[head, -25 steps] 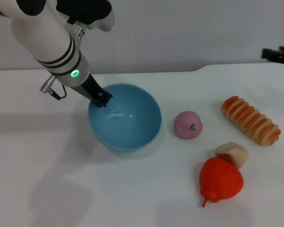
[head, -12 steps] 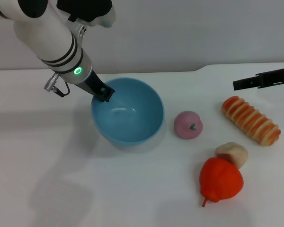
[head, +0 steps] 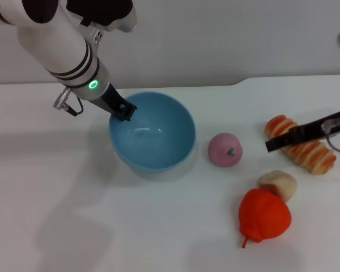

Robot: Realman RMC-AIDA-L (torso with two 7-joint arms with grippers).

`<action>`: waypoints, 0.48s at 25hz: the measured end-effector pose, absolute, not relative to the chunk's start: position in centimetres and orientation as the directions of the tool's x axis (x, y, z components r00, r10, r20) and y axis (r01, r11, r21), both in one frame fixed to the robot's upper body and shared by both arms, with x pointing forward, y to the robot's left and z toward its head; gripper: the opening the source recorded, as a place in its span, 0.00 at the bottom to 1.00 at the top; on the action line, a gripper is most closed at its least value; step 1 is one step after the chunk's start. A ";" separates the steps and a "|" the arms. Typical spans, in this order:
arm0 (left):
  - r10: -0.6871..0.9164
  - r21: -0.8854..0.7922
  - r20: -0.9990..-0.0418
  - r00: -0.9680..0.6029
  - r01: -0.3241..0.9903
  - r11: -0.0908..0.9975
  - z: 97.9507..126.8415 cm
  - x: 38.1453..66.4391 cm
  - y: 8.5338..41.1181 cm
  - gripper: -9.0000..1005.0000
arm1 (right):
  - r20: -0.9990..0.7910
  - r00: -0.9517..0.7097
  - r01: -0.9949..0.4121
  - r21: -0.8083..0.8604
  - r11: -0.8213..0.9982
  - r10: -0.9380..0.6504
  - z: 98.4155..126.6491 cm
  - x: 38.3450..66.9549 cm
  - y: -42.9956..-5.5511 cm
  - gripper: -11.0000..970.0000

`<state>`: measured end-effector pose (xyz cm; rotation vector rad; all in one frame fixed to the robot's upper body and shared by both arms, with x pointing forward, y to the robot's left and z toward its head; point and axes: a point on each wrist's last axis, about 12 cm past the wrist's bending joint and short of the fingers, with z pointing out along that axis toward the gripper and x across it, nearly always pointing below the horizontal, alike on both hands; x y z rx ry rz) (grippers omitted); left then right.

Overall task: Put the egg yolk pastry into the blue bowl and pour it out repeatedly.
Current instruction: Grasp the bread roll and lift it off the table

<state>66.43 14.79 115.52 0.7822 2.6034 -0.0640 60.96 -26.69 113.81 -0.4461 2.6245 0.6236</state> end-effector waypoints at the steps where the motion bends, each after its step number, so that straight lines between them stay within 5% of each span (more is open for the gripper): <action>1: 0.516 0.075 -0.406 -0.754 0.536 0.841 115.5 66.4 14.8 0.01 | -0.439 -0.871 -0.391 0.353 0.850 -0.219 113.5 60.9 -26.3 0.57; 12: 0.516 0.075 -0.406 -0.754 0.536 0.841 115.4 66.4 14.8 0.01 | -0.357 -0.901 -0.385 0.398 0.833 -0.247 111.4 60.3 -24.7 0.56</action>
